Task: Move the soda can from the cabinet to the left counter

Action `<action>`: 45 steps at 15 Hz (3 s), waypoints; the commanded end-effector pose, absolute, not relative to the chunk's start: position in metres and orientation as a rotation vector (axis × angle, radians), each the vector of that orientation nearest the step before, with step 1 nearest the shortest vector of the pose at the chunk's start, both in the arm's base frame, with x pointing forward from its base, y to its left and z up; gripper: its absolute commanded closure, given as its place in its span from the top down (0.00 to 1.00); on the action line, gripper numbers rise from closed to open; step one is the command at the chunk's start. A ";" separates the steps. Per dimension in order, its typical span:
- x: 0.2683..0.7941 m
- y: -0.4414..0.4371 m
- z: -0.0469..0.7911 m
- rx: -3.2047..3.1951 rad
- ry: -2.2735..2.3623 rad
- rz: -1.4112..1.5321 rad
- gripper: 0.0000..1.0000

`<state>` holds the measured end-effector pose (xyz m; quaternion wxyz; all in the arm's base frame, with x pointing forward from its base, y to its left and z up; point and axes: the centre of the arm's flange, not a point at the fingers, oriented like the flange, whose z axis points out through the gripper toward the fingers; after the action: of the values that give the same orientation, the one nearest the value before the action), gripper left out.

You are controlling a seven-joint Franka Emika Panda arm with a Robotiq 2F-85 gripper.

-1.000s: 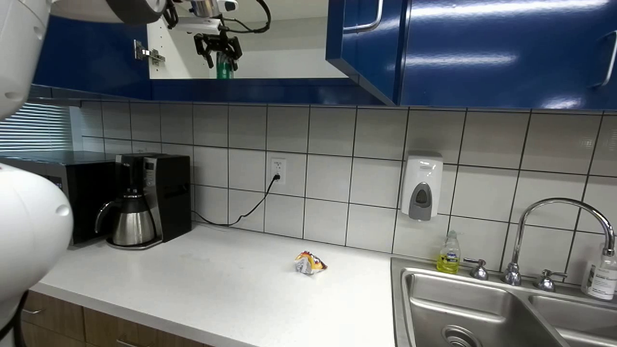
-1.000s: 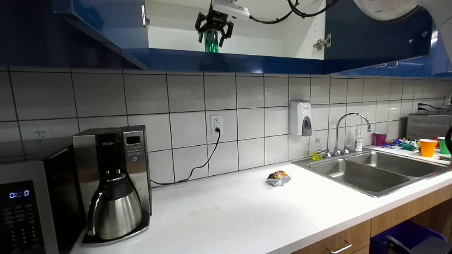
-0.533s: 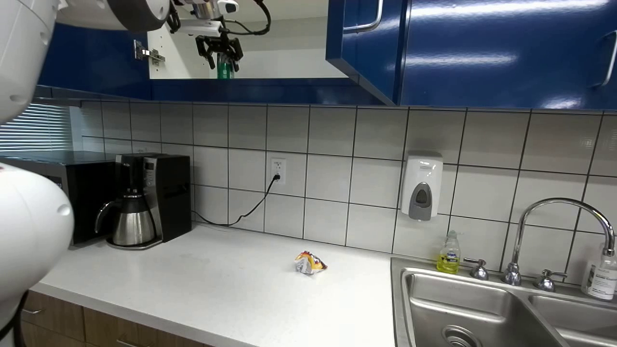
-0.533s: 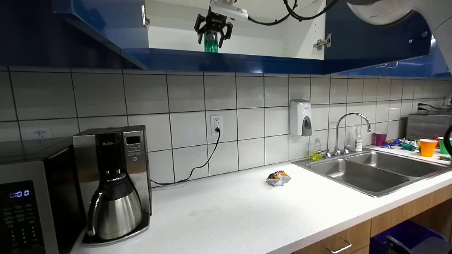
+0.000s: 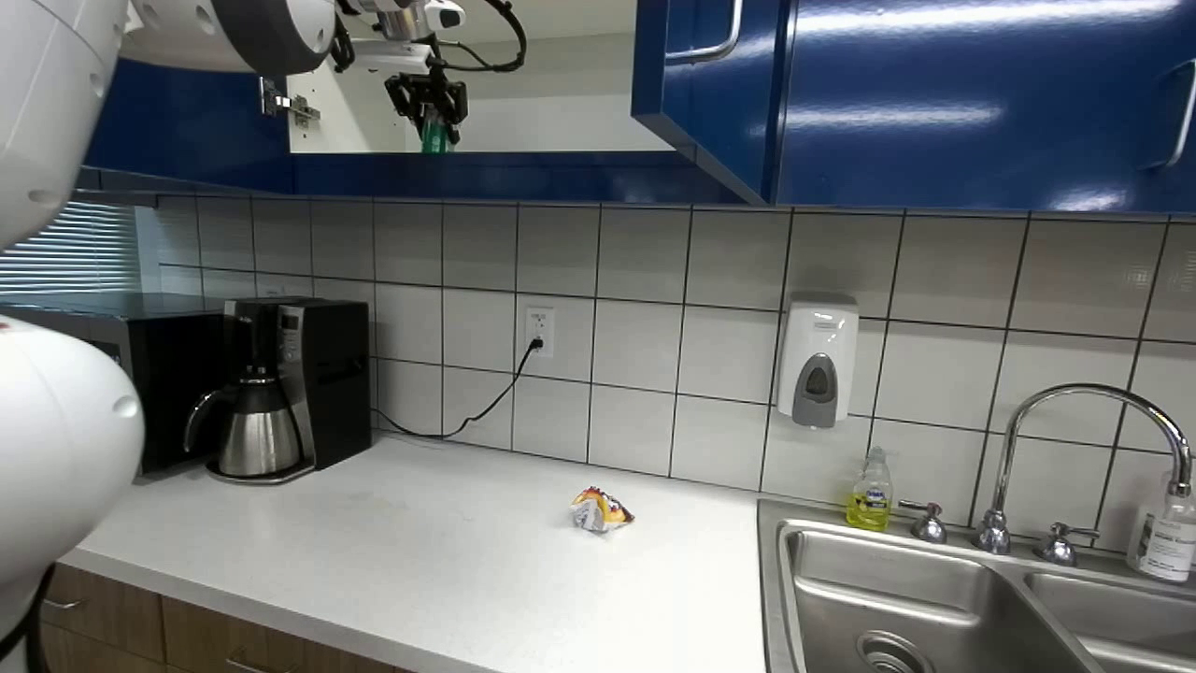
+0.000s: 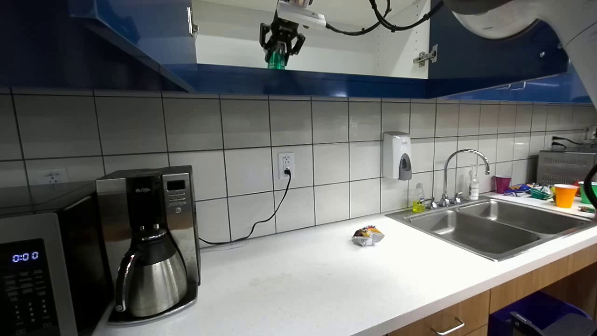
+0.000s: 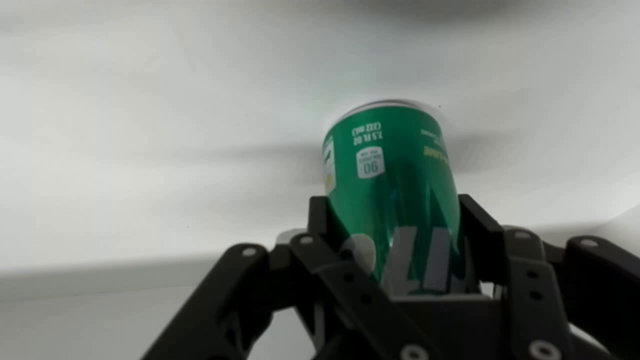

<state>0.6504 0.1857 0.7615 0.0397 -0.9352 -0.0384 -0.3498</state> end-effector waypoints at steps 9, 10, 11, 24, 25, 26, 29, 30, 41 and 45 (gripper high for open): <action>0.631 0.178 0.780 -2.890 -0.077 -1.078 0.38; 0.625 0.176 0.782 -2.892 -0.076 -1.082 0.38; 0.617 0.173 0.784 -2.893 -0.075 -1.086 0.38; 0.528 0.137 0.774 -2.913 -0.061 -1.056 0.38; 0.522 0.133 0.769 -2.917 -0.052 -1.043 0.38; 0.516 0.127 0.764 -2.918 -0.034 -1.044 0.38; 0.502 0.111 0.747 -2.935 -0.003 -1.019 0.38; 0.499 0.105 0.740 -2.942 0.008 -1.004 0.38; 0.463 0.067 0.654 -2.976 0.064 -0.876 0.38; 0.455 0.068 0.612 -2.965 0.049 -0.821 0.38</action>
<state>0.4747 0.0721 0.6332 0.0215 -0.9658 0.0261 -0.2569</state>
